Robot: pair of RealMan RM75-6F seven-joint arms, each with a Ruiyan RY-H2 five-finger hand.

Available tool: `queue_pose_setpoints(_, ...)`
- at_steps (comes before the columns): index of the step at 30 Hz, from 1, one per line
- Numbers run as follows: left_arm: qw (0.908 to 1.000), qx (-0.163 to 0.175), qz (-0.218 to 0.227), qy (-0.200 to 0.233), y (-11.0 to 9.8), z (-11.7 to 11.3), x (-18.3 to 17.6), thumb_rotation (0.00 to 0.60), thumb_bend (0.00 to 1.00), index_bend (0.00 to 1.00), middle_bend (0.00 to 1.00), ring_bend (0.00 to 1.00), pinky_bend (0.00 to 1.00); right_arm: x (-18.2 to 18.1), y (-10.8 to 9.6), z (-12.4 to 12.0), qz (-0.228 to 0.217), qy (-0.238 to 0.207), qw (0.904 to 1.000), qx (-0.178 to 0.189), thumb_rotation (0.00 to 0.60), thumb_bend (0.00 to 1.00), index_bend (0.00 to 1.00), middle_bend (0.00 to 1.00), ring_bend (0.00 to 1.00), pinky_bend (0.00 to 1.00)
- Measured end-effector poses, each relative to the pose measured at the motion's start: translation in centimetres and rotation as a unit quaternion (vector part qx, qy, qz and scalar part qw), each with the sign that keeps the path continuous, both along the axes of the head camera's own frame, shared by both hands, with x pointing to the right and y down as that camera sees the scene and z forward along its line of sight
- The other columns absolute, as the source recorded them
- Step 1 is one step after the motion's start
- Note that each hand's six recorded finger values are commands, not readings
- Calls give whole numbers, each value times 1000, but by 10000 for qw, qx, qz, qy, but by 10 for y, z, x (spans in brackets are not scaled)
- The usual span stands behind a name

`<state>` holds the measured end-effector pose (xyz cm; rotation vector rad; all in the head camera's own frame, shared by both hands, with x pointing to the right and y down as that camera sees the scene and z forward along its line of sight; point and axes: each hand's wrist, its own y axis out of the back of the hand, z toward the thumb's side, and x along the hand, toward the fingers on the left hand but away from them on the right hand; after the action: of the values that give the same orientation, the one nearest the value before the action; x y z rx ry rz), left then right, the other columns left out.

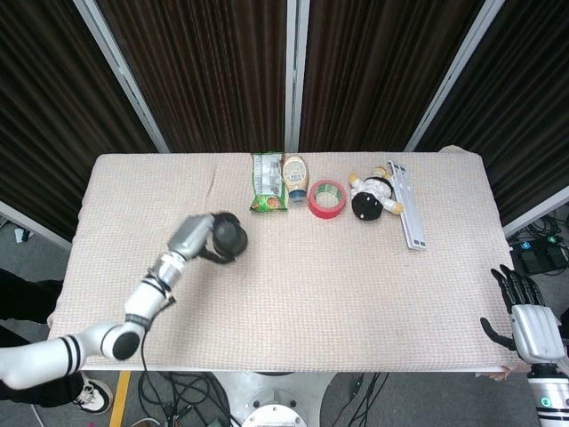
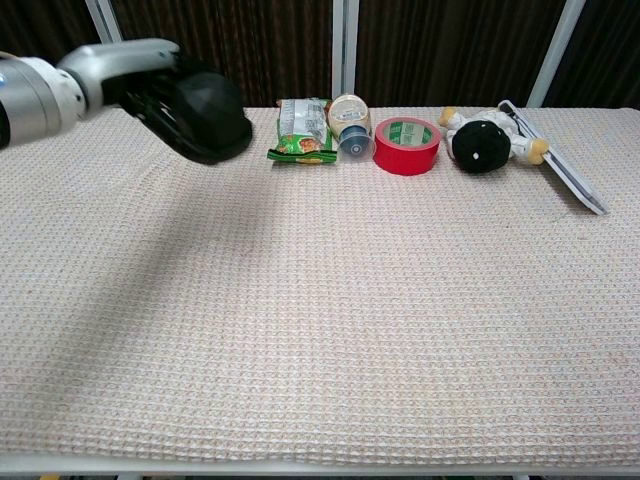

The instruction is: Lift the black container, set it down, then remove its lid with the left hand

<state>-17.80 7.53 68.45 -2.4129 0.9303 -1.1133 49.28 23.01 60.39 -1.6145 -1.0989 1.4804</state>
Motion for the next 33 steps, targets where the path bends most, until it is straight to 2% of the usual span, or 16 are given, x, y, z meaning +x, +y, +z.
queue_pose_setpoints(4,9930,-548,429,956,47,-38,53,600,173,305,464,349,410,3,0,2,36,8,10000,-40,600,209,0,0,0,44)
queue_pose_setpoints(6,9890,-722,487,1193,57,-48,65,600,173,305,464,349,410,3,0,4,40,8,10000,-56,600,208,0,0,0,43)
queue_pose_setpoints(9,9891,-771,393,1188,55,-46,64,600,174,305,464,349,410,2,0,4,25,13,10000,-57,600,209,0,0,0,43)
queue_pose_setpoints(11,9924,-687,225,1000,43,-35,54,600,174,305,464,349,410,1,0,4,22,15,10000,-44,600,209,0,0,0,43)
queue_pose_setpoints(13,9971,-474,-56,596,20,-16,33,600,174,305,464,349,410,1,0,3,22,16,10000,-35,600,209,0,0,0,44)
queue_pose_setpoints(16,9981,7,-562,-245,-23,14,-18,600,174,305,464,349,409,1,0,3,18,19,10000,-30,600,209,0,0,0,43)
queue_pose_setpoints(18,9911,392,-934,-858,-52,27,-58,600,174,305,464,349,409,1,0,3,11,21,10000,-44,600,209,0,0,0,43)
queue_pose_setpoints(20,9798,738,-1254,-1372,-74,33,-93,600,174,305,464,349,409,0,0,4,10,20,10000,-59,600,209,0,0,0,44)
queue_pose_setpoints(23,9677,1024,-1468,-1776,-90,33,-120,600,174,305,464,349,409,0,0,5,18,23,10000,-68,600,209,0,0,0,43)
queue_pose_setpoints(25,9642,1125,-1501,-1876,-93,32,-126,600,174,305,464,349,409,1,1,6,19,23,10000,-79,600,209,0,0,0,43)
queue_pose_setpoints(28,9699,1056,-1396,-1694,-84,33,-113,600,174,305,464,349,408,0,1,6,16,20,10000,-78,600,209,0,0,0,44)
queue_pose_setpoints(31,9833,797,-1109,-1205,-61,30,-79,600,174,305,464,349,406,0,0,6,20,18,10000,-65,600,208,0,0,0,44)
queue_pose_setpoints(33,9939,483,-762,-640,-32,23,-43,600,174,305,464,349,405,1,1,6,28,17,10000,-77,600,209,0,0,0,43)
